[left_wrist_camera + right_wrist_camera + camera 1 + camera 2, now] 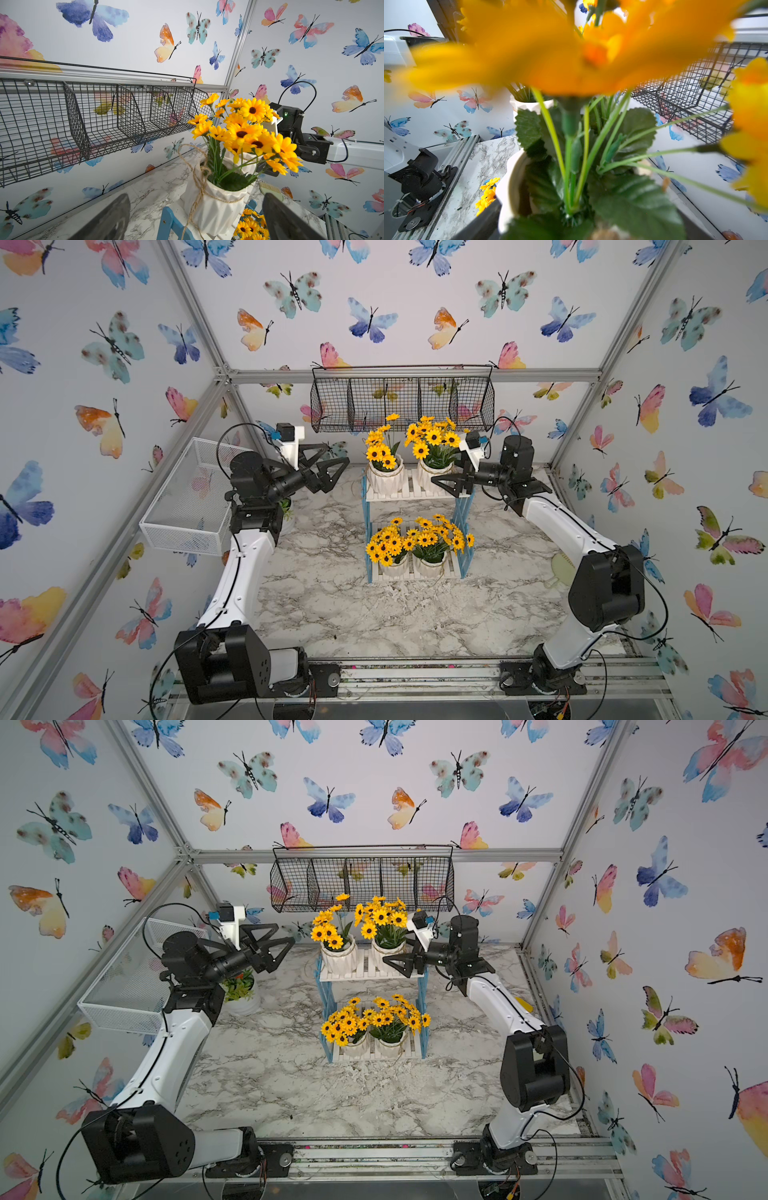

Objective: Take the sunflower pots off the shelves
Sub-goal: Pick up the sunflower pot from the shelf.

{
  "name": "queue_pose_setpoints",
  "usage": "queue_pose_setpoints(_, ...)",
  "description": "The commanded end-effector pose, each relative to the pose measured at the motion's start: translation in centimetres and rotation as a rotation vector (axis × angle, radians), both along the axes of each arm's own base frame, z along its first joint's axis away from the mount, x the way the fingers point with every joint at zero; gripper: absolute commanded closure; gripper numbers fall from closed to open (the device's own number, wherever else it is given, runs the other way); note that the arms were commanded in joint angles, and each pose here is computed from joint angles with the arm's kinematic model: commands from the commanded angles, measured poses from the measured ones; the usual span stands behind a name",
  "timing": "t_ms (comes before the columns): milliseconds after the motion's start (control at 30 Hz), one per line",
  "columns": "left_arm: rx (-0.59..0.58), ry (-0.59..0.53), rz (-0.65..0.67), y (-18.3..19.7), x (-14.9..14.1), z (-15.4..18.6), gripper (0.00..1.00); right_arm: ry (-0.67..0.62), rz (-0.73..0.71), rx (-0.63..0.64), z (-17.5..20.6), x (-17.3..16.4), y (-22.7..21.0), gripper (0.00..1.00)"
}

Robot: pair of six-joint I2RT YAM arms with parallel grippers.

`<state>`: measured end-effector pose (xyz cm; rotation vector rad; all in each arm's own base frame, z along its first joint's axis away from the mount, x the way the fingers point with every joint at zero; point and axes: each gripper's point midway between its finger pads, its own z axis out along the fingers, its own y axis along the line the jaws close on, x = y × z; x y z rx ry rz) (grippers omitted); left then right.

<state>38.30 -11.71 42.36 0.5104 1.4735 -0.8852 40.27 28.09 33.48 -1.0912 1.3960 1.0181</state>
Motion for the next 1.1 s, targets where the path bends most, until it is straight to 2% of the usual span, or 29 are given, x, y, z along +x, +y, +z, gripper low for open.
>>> queue_pose_setpoints(0, -0.002, -0.029, 0.007, 0.1, -0.3, 0.7, 0.02, 0.05, -0.011, -0.033, -1.4, 0.1, 0.4, 0.3)
queue_pose_setpoints(200, -0.001, -0.031, 0.007, 0.1, -0.4, 0.6, 0.02, 0.055, -0.016, -0.042, -1.5, -0.1, 0.2, 0.49)
queue_pose_setpoints(267, -0.001, -0.032, 0.008, 0.2, -0.4, 0.6, 0.01, 0.055, -0.008, -0.045, -1.5, -0.3, 0.2, 0.59)
queue_pose_setpoints(333, -0.001, -0.031, 0.009, 0.2, -0.5, 0.6, 0.01, 0.066, -0.006, -0.047, -1.6, -0.4, 0.2, 0.75)
queue_pose_setpoints(433, 0.0, -0.032, 0.009, 0.1, -0.5, 0.5, 0.01, 0.104, -0.012, -0.057, -2.1, -0.1, 0.3, 0.81)
queue_pose_setpoints(567, -0.001, -0.033, 0.009, 0.2, -0.5, 0.5, 0.01, 0.125, -0.034, -0.069, -2.5, 0.2, 0.2, 0.96)
queue_pose_setpoints(1067, -0.004, -0.042, 0.012, 0.2, -0.8, 0.9, 0.01, 0.043, -0.062, -0.022, 0.0, -1.2, -0.5, 0.96)
